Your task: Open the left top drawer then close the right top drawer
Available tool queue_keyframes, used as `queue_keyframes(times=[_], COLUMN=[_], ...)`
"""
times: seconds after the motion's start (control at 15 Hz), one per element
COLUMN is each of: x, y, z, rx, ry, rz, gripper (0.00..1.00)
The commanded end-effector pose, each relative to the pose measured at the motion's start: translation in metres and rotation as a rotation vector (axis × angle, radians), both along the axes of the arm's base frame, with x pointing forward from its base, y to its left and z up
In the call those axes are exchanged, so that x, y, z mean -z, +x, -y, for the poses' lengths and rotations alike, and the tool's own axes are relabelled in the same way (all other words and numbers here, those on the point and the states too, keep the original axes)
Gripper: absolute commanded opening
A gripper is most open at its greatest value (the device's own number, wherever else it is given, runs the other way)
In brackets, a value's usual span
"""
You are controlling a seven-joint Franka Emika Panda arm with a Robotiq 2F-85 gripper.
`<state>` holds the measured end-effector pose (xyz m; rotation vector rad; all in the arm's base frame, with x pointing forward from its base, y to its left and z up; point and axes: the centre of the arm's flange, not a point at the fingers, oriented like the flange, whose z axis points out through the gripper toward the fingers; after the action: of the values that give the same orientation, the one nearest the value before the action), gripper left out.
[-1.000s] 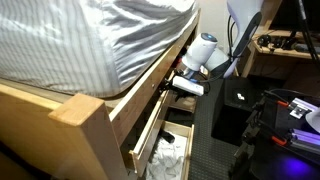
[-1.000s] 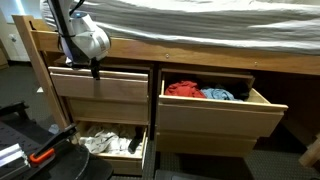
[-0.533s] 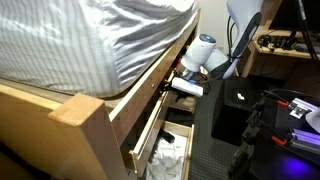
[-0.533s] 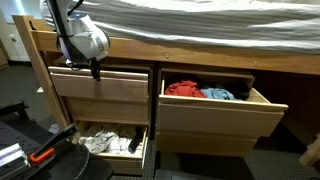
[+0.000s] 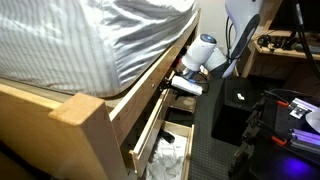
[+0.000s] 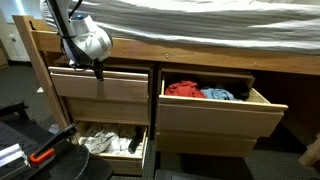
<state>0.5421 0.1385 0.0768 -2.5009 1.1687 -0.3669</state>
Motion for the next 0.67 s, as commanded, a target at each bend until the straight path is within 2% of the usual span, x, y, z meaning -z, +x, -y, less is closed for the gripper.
queue_keyframes(times=[0.0, 0.2, 0.4, 0.6], x=[0.002, 0.006, -0.006, -0.016], y=[0.001, 0.003, -0.011, -0.033], z=[0.001, 0.001, 0.001, 0.005], rx=[0.017, 0.039, -0.062, -0.13], ry=[0.0, -0.008, -0.039, -0.058], rz=[0.006, 0.015, -0.117, -0.191], gripper=[1.0, 1.0, 1.0, 1.0])
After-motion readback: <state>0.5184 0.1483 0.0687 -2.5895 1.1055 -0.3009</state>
